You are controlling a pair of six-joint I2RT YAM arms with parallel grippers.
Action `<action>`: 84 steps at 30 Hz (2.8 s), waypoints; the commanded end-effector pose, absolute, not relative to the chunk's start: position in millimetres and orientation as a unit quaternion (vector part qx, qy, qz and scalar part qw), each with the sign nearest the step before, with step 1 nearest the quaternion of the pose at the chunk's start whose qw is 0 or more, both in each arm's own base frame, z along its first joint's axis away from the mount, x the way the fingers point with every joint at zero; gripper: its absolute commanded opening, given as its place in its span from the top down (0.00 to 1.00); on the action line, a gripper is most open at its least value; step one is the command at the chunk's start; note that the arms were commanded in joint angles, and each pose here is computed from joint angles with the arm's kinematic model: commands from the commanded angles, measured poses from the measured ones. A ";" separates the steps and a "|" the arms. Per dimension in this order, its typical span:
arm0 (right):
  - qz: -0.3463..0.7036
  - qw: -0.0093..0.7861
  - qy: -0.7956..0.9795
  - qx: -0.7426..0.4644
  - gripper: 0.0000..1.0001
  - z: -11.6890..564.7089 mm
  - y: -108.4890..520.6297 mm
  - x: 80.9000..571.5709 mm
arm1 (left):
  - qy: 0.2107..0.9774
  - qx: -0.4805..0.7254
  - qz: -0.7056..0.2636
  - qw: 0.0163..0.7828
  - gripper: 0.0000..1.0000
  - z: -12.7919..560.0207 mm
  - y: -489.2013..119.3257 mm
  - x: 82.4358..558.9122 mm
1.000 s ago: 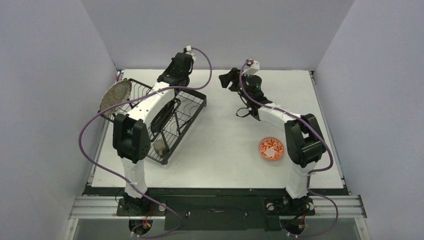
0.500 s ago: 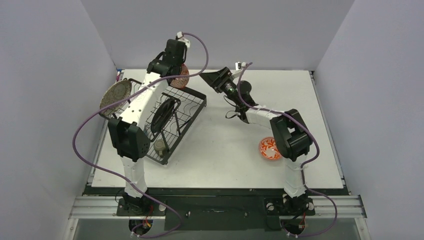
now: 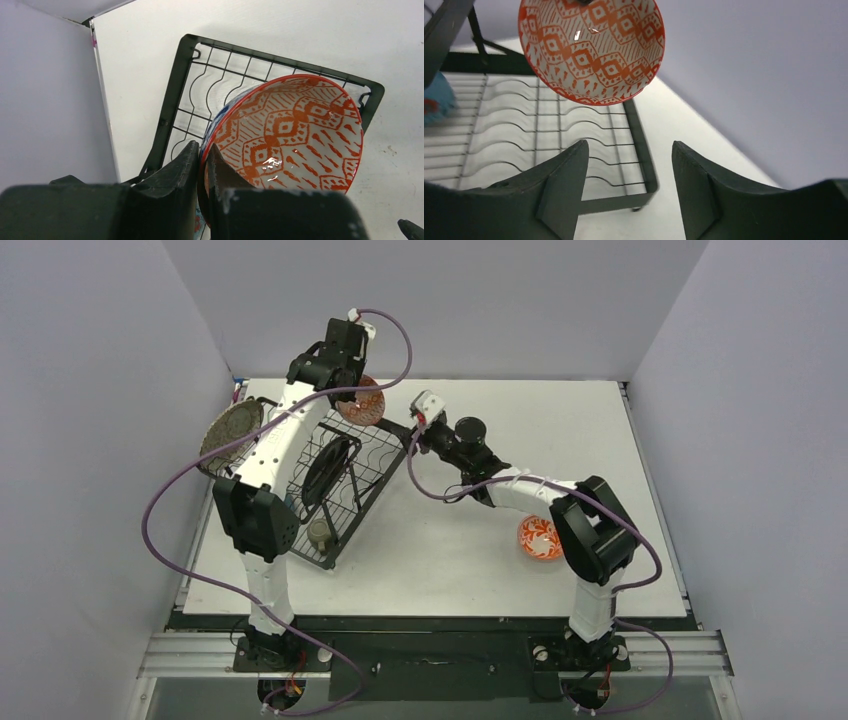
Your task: Load the mixed dishes into the dish rack
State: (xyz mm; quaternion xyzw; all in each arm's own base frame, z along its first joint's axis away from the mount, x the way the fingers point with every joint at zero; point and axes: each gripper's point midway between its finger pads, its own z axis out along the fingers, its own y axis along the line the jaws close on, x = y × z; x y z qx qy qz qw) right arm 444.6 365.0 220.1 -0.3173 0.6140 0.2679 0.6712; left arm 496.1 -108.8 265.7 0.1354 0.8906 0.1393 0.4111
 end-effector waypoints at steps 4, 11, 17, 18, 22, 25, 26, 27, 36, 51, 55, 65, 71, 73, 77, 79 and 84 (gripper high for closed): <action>0.003 0.692 0.421 -0.586 0.46 240.6 366.0 425.7 | 0.885 0.130 0.097 0.436 1.00 283.0 -122.2 498.3; -0.010 0.650 0.345 -0.676 0.44 234.6 387.0 402.4 | 0.885 0.141 0.085 0.435 1.00 280.9 -135.0 495.9; -0.053 0.668 0.327 -0.666 0.43 247.8 394.6 402.1 | 0.887 0.151 0.083 0.429 1.00 276.5 -142.0 494.7; -0.060 0.674 0.324 -0.661 0.43 253.9 394.9 401.6 | 0.886 0.152 0.083 0.430 1.00 277.2 -142.2 494.4; -0.062 0.671 0.315 -0.668 0.44 258.4 400.1 400.9 | 0.885 0.158 0.080 0.431 1.00 278.7 -146.9 492.6; -0.063 0.662 0.310 -0.679 0.45 257.4 406.8 404.7 | 0.885 0.162 0.072 0.431 1.00 280.6 -151.5 489.8; -0.063 0.661 0.310 -0.681 0.44 256.4 408.1 404.6 | 0.885 0.164 0.071 0.431 1.00 280.4 -153.3 488.5; -0.062 0.661 0.307 -0.682 0.44 257.2 412.0 403.6 | 0.885 0.166 0.071 0.430 1.00 279.9 -153.9 487.3; -0.028 0.640 0.307 -0.704 0.45 243.8 427.8 391.9 | 0.880 0.170 0.057 0.441 1.00 291.2 -159.9 482.9; 0.152 0.707 0.366 -0.586 0.42 263.7 427.3 390.3 | 0.887 0.168 0.052 0.428 1.00 296.3 -163.6 473.1; 0.153 0.711 0.370 -0.579 0.49 270.6 432.8 397.8 | 0.886 0.170 0.048 0.429 1.00 298.3 -164.6 471.1; 0.076 0.675 0.385 -0.625 0.72 253.6 442.3 410.2 | 0.885 0.172 0.050 0.429 1.00 301.9 -167.4 468.0; 0.022 0.660 0.409 -0.630 0.83 245.3 443.0 419.4 | 0.885 0.172 0.054 0.429 1.00 302.5 -167.9 466.7; 0.016 0.664 0.419 -0.619 0.98 246.4 441.7 423.2 | 0.885 0.171 0.053 0.430 1.00 303.6 -167.8 465.9; 0.030 0.686 0.428 -0.588 1.00 255.7 441.6 423.8 | 0.884 0.161 0.052 0.435 1.00 306.9 -166.0 466.1; 0.062 0.703 0.427 -0.565 1.00 263.8 444.0 418.3 | 0.884 0.153 0.053 0.438 1.00 309.6 -164.1 466.6; 0.130 0.727 0.431 -0.519 1.00 276.5 451.1 407.4 | 0.882 0.124 0.063 0.451 0.65 320.1 -154.9 468.9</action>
